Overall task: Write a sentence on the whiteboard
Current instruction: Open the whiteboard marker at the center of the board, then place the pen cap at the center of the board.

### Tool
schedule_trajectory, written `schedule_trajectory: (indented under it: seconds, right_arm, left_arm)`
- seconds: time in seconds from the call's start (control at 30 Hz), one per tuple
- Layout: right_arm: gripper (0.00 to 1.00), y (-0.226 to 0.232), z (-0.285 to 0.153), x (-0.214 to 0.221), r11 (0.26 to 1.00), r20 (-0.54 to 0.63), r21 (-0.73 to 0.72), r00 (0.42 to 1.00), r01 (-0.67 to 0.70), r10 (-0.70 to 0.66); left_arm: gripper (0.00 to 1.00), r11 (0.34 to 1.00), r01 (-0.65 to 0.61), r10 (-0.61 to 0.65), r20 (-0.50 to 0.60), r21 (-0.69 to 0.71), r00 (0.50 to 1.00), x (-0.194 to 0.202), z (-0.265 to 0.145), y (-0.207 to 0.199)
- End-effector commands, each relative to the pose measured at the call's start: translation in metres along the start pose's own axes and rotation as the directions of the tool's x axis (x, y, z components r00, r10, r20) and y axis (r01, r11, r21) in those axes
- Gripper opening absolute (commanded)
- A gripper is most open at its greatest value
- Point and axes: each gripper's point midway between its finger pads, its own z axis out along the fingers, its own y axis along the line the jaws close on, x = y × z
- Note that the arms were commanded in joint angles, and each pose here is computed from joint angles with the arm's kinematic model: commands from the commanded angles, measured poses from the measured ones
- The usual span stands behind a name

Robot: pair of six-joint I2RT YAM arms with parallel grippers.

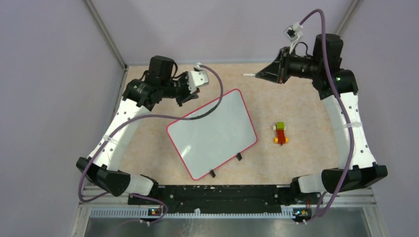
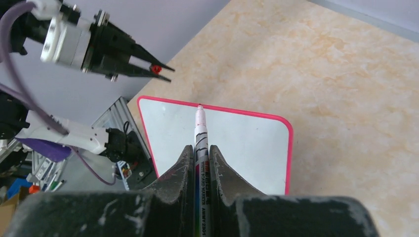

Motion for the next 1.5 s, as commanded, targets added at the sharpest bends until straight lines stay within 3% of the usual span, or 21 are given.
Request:
schedule_trajectory:
  seconds: [0.0, 0.13, 0.27, 0.5, 0.67, 0.73, 1.17, 1.47]
  right_arm:
    - [0.00, 0.018, -0.025, -0.012, 0.996, 0.050, -0.020, 0.996, 0.081, -0.080]
    - [0.00, 0.011, -0.023, 0.002, 0.998, 0.042, -0.013, 0.997, 0.068, -0.068]
    - [0.00, 0.006, -0.020, 0.020, 0.997, 0.009, -0.042, 0.998, 0.064, -0.064]
    - [0.00, -0.005, -0.014, 0.052, 0.997, -0.036, -0.057, 0.998, 0.046, -0.048]
    - [0.00, -0.015, -0.006, 0.080, 0.997, -0.067, -0.071, 0.998, -0.001, -0.004]
    - [0.00, -0.016, -0.002, 0.091, 0.997, -0.086, -0.080, 0.996, -0.019, 0.012]
    - [0.00, -0.011, 0.017, 0.131, 0.991, -0.158, -0.125, 0.987, -0.047, 0.027]
    - [0.00, -0.003, 0.023, 0.139, 0.988, -0.188, -0.154, 0.982, -0.032, 0.002]
  left_arm:
    - [0.00, 0.978, 0.133, -0.122, 0.075, -0.162, 0.990, 0.005, -0.044, 0.051]
    - [0.00, 0.865, 0.376, -0.376, 0.068, -0.332, 0.924, 0.067, -0.062, 0.099]
    - [0.00, 0.737, 0.555, -0.600, 0.003, -0.385, 0.800, 0.148, -0.067, 0.104]
    - [0.00, 0.581, 0.612, -0.773, -0.128, -0.536, 0.621, 0.255, -0.057, 0.076]
    - [0.00, 0.521, 0.670, -0.850, -0.252, -0.529, 0.462, 0.303, -0.038, 0.038]
    - [0.00, 0.509, 0.681, -0.860, -0.288, -0.526, 0.421, 0.318, -0.031, 0.025]
    - [0.00, 0.459, 0.763, -0.874, -0.387, -0.454, 0.295, 0.352, -0.002, -0.021]
    - [0.09, 0.442, 0.789, -0.870, -0.417, -0.427, 0.262, 0.361, 0.008, -0.031]
